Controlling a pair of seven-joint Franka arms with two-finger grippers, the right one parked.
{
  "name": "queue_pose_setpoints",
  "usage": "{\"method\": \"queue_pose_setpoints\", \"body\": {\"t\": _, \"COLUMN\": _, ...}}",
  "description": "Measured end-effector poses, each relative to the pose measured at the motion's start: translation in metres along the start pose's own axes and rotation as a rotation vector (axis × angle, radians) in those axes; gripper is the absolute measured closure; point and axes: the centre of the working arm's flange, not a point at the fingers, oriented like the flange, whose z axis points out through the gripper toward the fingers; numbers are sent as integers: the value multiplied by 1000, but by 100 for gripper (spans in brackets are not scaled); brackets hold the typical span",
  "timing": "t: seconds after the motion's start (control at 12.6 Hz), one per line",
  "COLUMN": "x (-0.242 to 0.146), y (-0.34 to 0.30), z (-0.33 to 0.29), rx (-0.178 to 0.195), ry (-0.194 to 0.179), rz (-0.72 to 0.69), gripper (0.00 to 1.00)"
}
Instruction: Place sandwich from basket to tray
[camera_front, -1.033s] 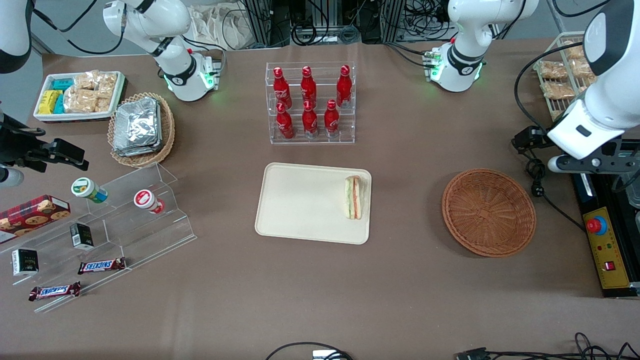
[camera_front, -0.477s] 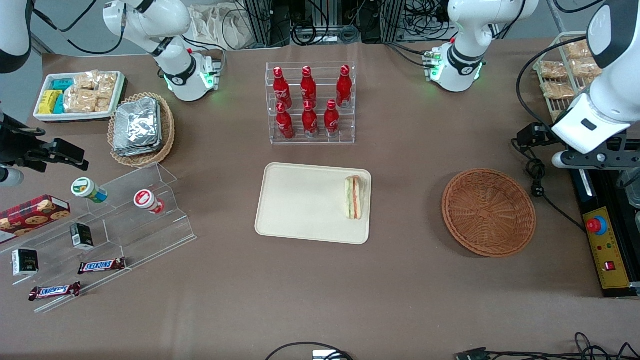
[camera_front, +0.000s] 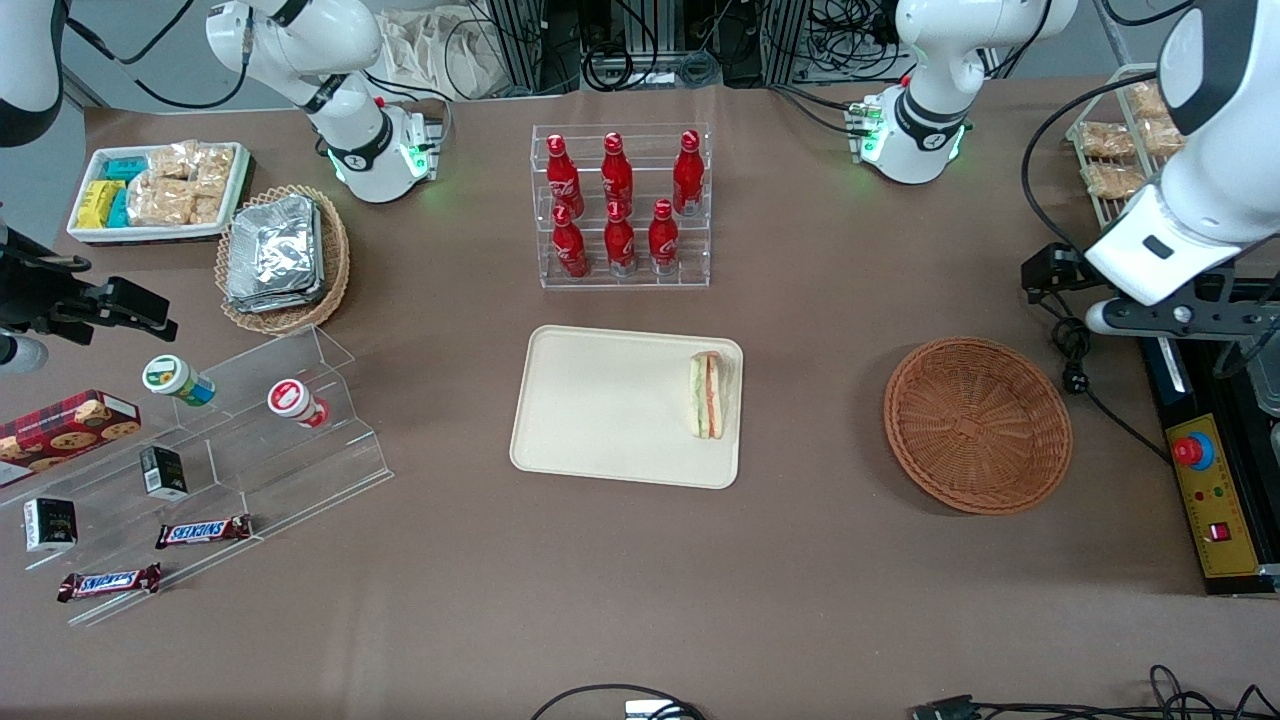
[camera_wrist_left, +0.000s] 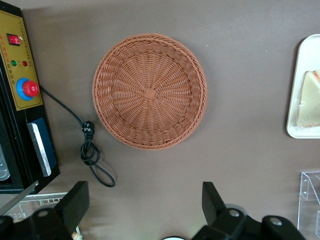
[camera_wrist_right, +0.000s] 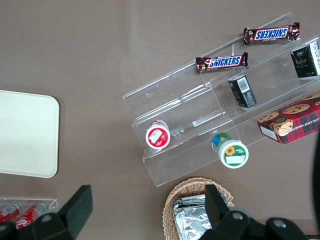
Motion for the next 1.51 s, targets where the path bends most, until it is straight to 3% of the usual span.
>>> {"method": "queue_pose_setpoints", "body": {"t": 0.95, "x": 1, "y": -4, "z": 2, "rx": -2, "ry": 0, "rz": -8, "gripper": 0}}
{"method": "queue_pose_setpoints", "body": {"t": 1.19, "x": 1, "y": -1, "z": 2, "rx": -29, "ry": 0, "rz": -15, "gripper": 0}}
{"method": "queue_pose_setpoints", "body": {"t": 1.51, "x": 1, "y": -1, "z": 2, "rx": -36, "ry": -1, "rz": -39, "gripper": 0}}
